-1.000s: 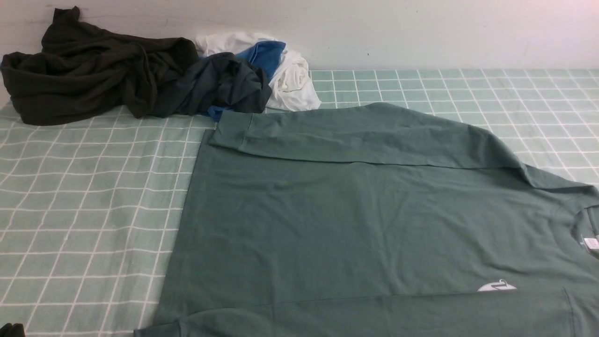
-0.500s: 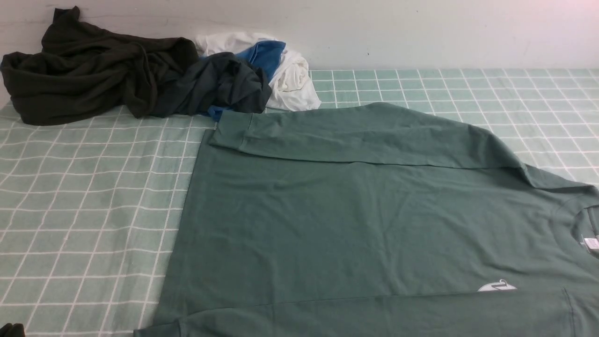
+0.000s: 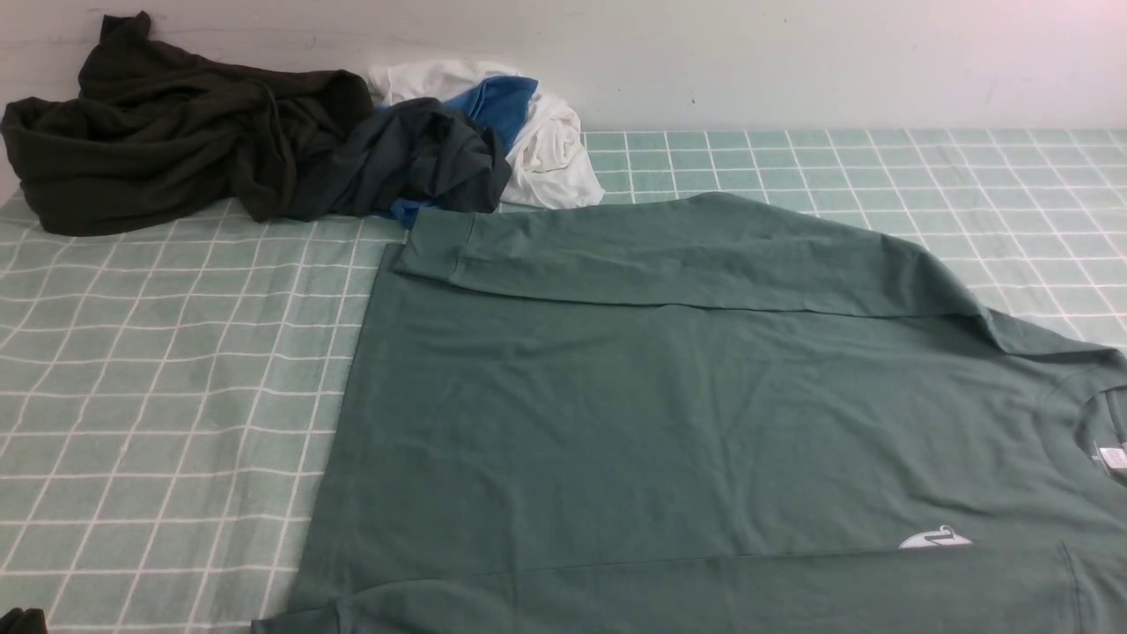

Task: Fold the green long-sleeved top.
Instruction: Use the left arm to clamp the cuff closest to it

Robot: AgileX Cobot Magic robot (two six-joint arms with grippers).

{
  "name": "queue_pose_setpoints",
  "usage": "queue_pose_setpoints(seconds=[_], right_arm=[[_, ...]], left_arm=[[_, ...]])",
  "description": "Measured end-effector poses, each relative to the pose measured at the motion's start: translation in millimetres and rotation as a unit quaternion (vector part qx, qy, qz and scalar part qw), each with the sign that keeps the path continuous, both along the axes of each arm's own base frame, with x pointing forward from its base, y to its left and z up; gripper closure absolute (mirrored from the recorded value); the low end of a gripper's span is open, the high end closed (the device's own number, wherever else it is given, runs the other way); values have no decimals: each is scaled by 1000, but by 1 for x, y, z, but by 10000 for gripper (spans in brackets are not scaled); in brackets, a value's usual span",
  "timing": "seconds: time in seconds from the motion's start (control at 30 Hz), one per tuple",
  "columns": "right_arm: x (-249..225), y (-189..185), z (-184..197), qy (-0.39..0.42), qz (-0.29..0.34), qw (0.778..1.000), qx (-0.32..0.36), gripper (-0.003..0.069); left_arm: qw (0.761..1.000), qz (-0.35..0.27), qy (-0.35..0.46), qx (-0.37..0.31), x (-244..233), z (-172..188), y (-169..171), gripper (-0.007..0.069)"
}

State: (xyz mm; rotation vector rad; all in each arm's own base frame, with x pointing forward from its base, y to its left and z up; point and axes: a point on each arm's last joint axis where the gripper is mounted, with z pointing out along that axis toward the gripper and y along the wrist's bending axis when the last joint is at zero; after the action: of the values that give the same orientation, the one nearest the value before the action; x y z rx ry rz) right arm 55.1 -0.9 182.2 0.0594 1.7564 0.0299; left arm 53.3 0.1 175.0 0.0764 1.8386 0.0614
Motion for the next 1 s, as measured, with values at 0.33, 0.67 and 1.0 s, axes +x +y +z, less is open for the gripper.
queue_pose_setpoints(seconds=[0.33, 0.67, 1.0], right_arm=[[0, 0, 0, 0, 0, 1000, 0, 673], [0, 0, 0, 0, 1, 1000, 9, 673], [0, 1, 0, 0, 1, 1000, 12, 673]], left_arm=[[1000, 0, 0, 0, 0, 0, 0, 628], [1000, 0, 0, 0, 0, 0, 0, 628], [983, 6, 3, -181, 0, 0, -8, 628]])
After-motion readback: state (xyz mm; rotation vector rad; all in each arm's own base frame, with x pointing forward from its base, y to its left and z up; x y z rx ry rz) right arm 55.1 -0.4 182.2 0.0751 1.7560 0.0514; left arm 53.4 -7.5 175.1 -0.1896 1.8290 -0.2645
